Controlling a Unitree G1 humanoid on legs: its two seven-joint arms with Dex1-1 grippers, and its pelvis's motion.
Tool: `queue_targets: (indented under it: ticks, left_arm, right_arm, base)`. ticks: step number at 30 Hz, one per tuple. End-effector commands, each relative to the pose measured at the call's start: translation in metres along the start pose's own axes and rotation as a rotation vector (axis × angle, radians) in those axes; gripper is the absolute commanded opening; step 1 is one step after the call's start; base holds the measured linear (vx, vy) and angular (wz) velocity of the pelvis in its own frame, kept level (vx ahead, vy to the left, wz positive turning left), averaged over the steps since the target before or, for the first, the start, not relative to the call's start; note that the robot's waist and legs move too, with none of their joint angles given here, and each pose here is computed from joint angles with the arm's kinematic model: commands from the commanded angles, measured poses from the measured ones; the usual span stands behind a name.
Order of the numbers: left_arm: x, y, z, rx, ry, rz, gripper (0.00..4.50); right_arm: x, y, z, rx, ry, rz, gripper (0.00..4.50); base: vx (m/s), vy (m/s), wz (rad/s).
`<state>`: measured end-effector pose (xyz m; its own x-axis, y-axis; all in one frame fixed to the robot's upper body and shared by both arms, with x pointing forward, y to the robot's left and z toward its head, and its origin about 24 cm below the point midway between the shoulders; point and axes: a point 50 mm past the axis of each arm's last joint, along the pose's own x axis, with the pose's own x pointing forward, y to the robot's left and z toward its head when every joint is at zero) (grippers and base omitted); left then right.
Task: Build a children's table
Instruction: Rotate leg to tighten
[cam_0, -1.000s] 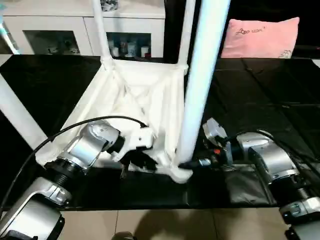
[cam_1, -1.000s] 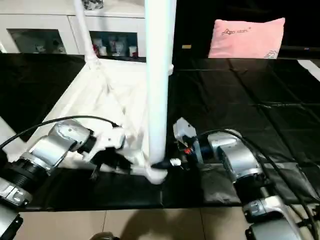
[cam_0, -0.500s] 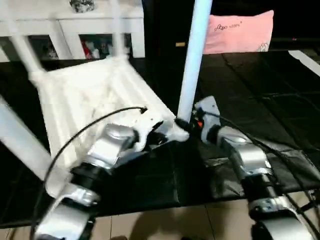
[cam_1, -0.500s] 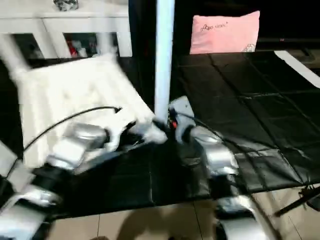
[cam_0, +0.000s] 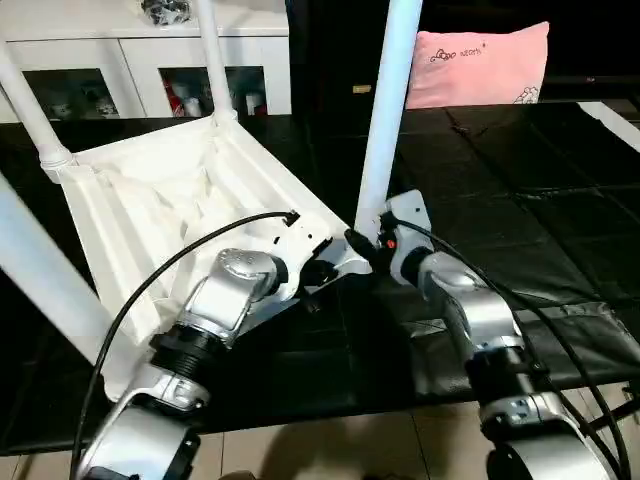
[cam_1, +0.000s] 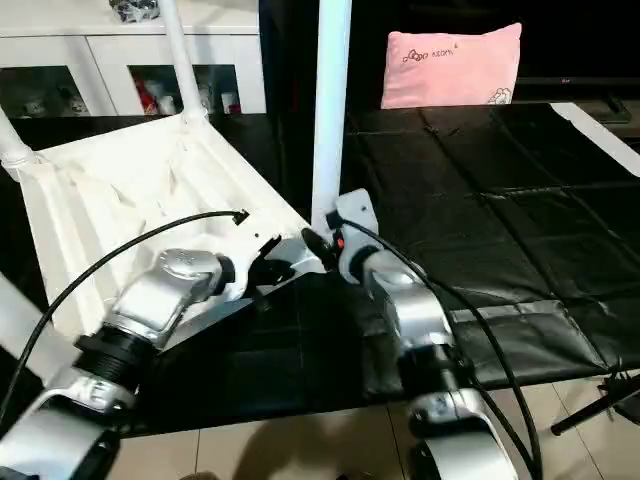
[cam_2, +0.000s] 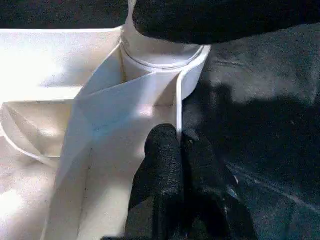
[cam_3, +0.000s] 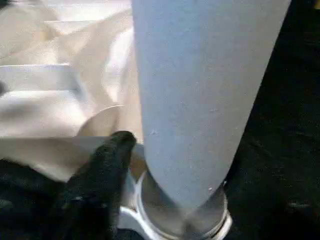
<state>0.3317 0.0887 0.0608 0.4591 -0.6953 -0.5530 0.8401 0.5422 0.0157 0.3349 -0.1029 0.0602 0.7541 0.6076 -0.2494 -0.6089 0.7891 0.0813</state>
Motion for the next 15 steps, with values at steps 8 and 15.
queue_targets:
  ticks: [8,15]
  left_arm:
    - [-0.016,0.0,0.007,0.206,0.018,-0.23,0.0]
    - [-0.025,-0.004,0.001,0.315,0.083,-0.425,0.0]
  right_arm:
    - [-0.029,-0.005,0.0,-0.086,0.029,0.357,3.96]
    - [-0.058,-0.018,0.006,-0.167,0.098,0.608,4.46]
  base:
    - [0.0,0.0,0.0]
    - [0.0,0.0,0.0]
